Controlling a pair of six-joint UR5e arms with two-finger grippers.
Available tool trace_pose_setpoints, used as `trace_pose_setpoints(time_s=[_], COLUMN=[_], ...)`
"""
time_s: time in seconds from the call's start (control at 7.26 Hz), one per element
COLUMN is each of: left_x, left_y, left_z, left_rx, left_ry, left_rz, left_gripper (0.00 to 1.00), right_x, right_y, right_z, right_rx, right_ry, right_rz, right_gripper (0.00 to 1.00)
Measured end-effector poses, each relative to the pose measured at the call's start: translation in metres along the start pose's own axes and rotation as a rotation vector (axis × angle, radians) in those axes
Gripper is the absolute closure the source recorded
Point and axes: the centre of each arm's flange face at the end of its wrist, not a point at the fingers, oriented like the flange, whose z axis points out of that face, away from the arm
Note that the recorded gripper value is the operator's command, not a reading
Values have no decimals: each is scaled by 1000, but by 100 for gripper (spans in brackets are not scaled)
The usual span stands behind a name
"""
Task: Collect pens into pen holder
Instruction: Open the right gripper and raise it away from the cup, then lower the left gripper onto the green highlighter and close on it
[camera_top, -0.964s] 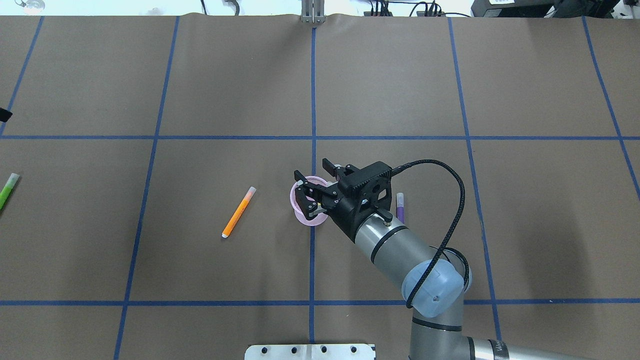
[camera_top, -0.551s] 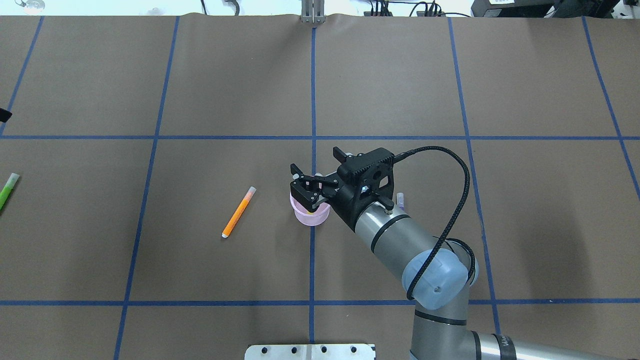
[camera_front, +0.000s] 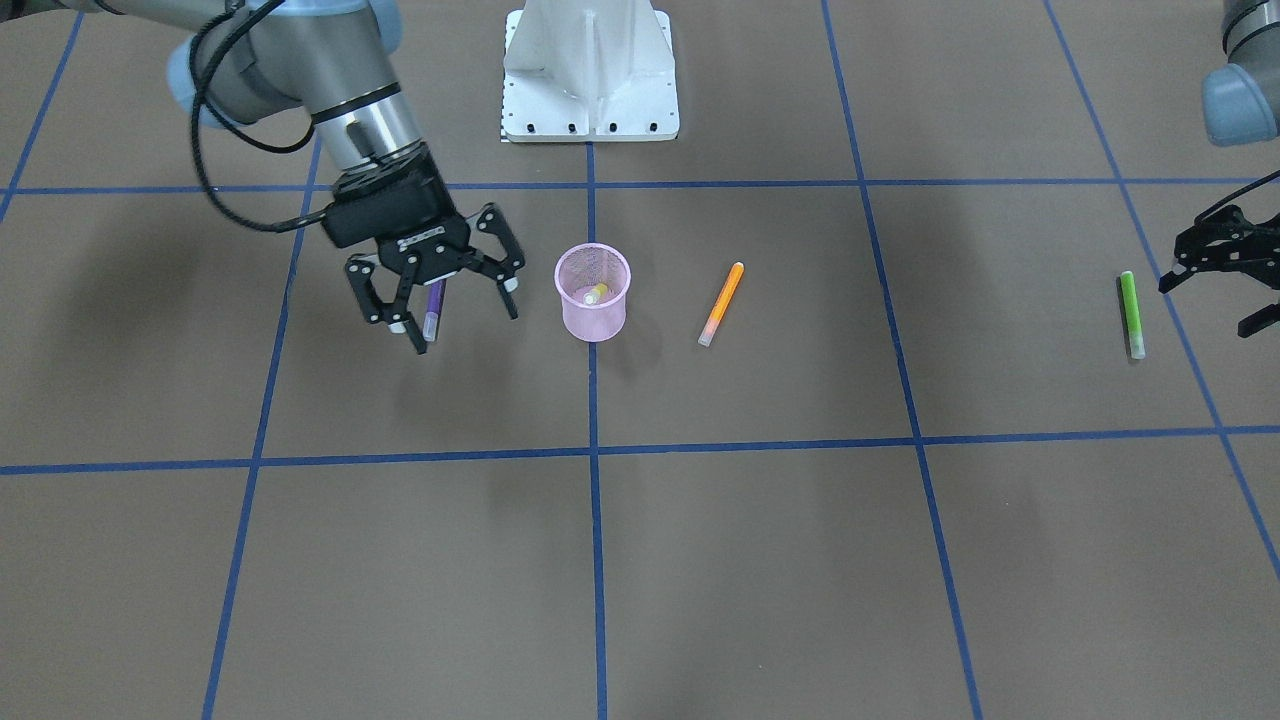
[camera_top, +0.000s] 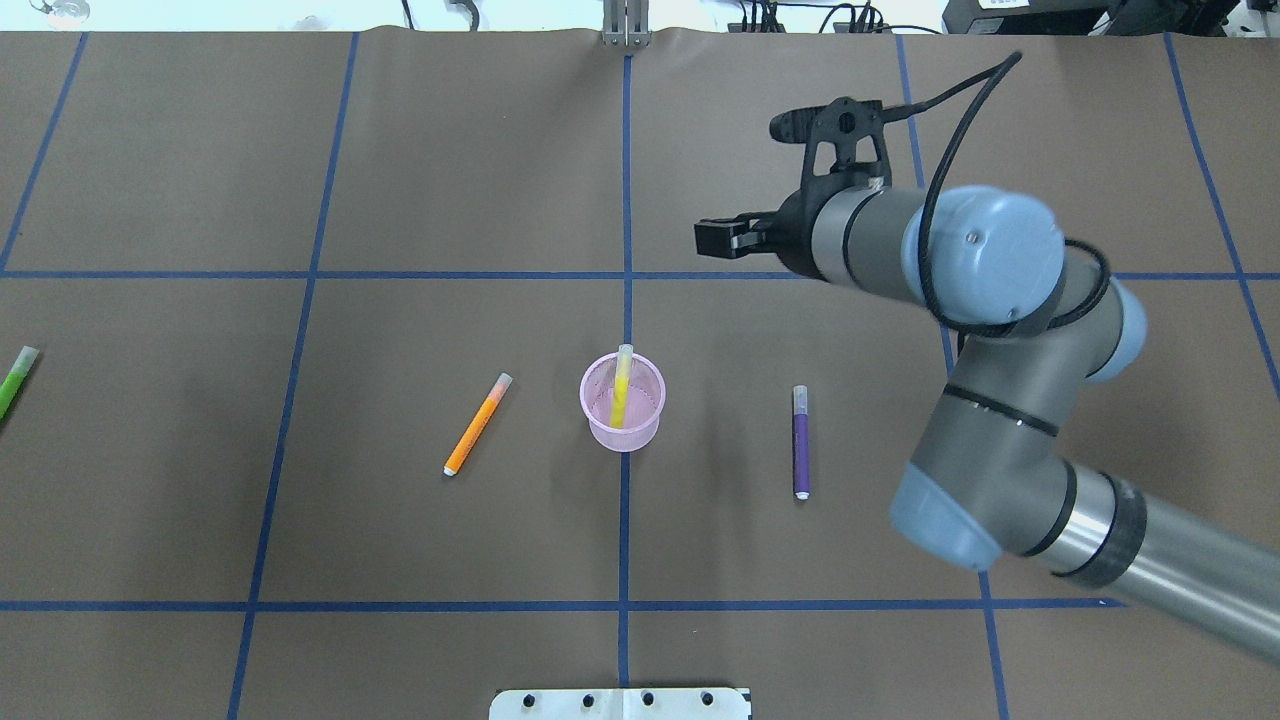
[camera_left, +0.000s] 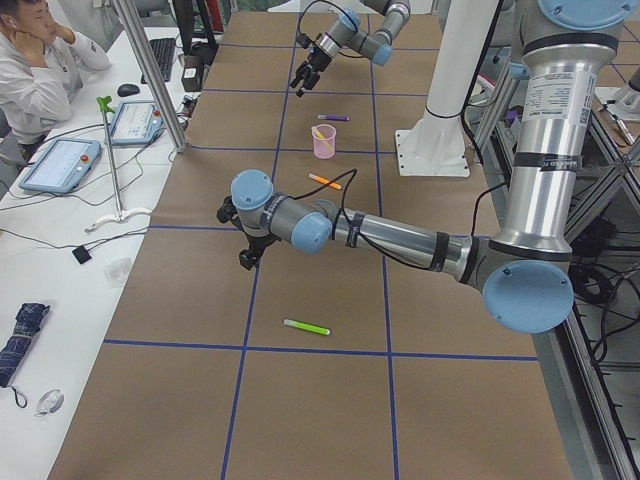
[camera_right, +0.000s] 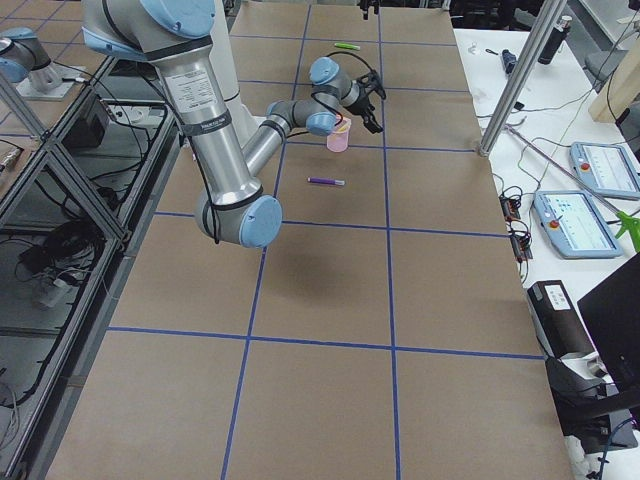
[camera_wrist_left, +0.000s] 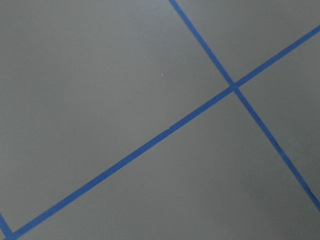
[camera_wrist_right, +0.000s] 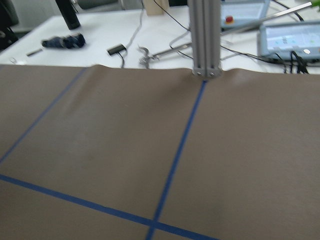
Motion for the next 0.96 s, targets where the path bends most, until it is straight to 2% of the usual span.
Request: trace_pose_setpoints(time_s=[0.14, 0.28, 0.55, 0.69, 0.83, 0.96], left_x=[-16, -33, -65, -65, -57, -45], left_y=[29, 56, 98, 109, 116, 116], left_z=[12, 27, 61, 76, 92, 109], left_rx=[-10, -11, 21, 28, 23, 16], left_ry=[-42, -73, -105, -110, -116, -126], left_rz=[-44, -102, -166, -188, -197, -208], left_gripper=[0, 0, 0, 1, 2, 8], right_x=[62, 127, 229, 270, 308, 344], right_y=[-43, -71, -106, -116, -119, -117], right_z=[-21, -44, -88, -111, -129, -142], right_rx=[-136, -216, -311, -349, -375, -395], right_ry=[39, 64, 131, 143, 133, 116], right_rz=[78, 116, 23, -41, -86, -111], right_gripper=[1, 1, 1, 1, 0, 0])
